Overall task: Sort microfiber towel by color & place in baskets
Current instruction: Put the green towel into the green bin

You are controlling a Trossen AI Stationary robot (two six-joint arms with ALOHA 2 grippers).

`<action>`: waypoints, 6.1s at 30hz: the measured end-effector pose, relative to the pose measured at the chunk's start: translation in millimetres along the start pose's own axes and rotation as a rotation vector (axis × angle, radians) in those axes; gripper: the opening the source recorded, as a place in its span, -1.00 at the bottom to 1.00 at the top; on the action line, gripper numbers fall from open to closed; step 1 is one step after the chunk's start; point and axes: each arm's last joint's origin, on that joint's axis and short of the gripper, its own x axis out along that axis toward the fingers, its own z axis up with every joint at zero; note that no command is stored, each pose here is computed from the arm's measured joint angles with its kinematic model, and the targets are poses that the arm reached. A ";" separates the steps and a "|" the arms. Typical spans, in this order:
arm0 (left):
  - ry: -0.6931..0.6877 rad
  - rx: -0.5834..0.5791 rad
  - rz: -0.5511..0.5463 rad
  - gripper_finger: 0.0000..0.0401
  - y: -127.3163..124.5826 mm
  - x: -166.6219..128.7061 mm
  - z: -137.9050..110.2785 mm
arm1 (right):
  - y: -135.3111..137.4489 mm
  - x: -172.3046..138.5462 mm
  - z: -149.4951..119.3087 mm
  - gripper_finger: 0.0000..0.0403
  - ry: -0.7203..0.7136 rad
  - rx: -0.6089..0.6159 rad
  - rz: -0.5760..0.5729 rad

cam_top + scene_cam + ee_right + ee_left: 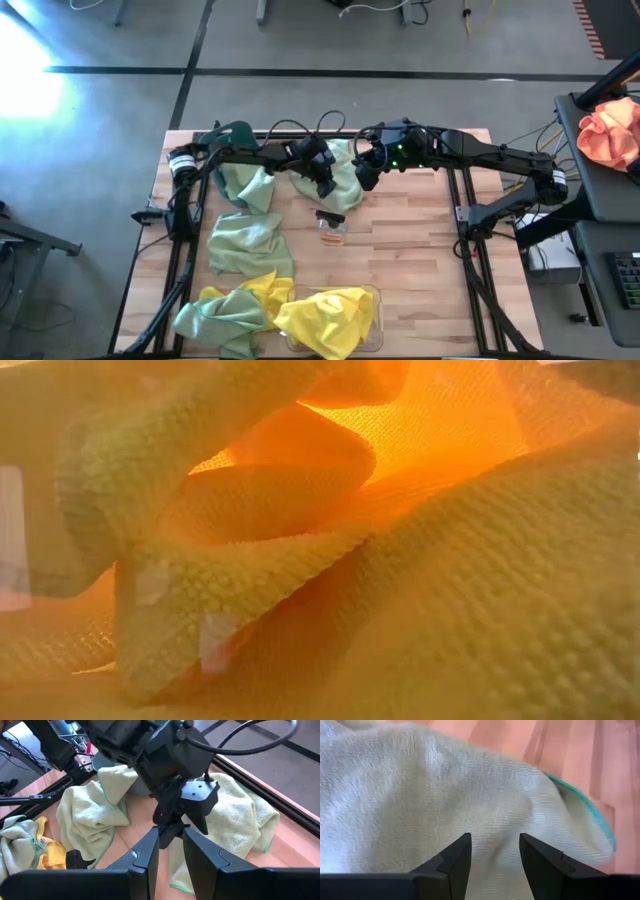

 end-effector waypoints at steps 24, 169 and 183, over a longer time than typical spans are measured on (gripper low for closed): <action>0.209 0.097 0.131 -0.35 5.6 30.0 -2.9 | -0.1 -0.1 -0.1 -0.59 0.001 -0.001 -0.001; 0.140 -0.240 0.712 -0.44 -51.3 -305.5 -60.7 | -7.3 7.6 -12.0 -0.59 0.042 -0.049 -0.107; 0.226 -0.318 0.356 -0.44 -94.3 -288.5 -73.6 | -11.6 16.3 -23.1 -0.59 0.086 -0.067 -0.126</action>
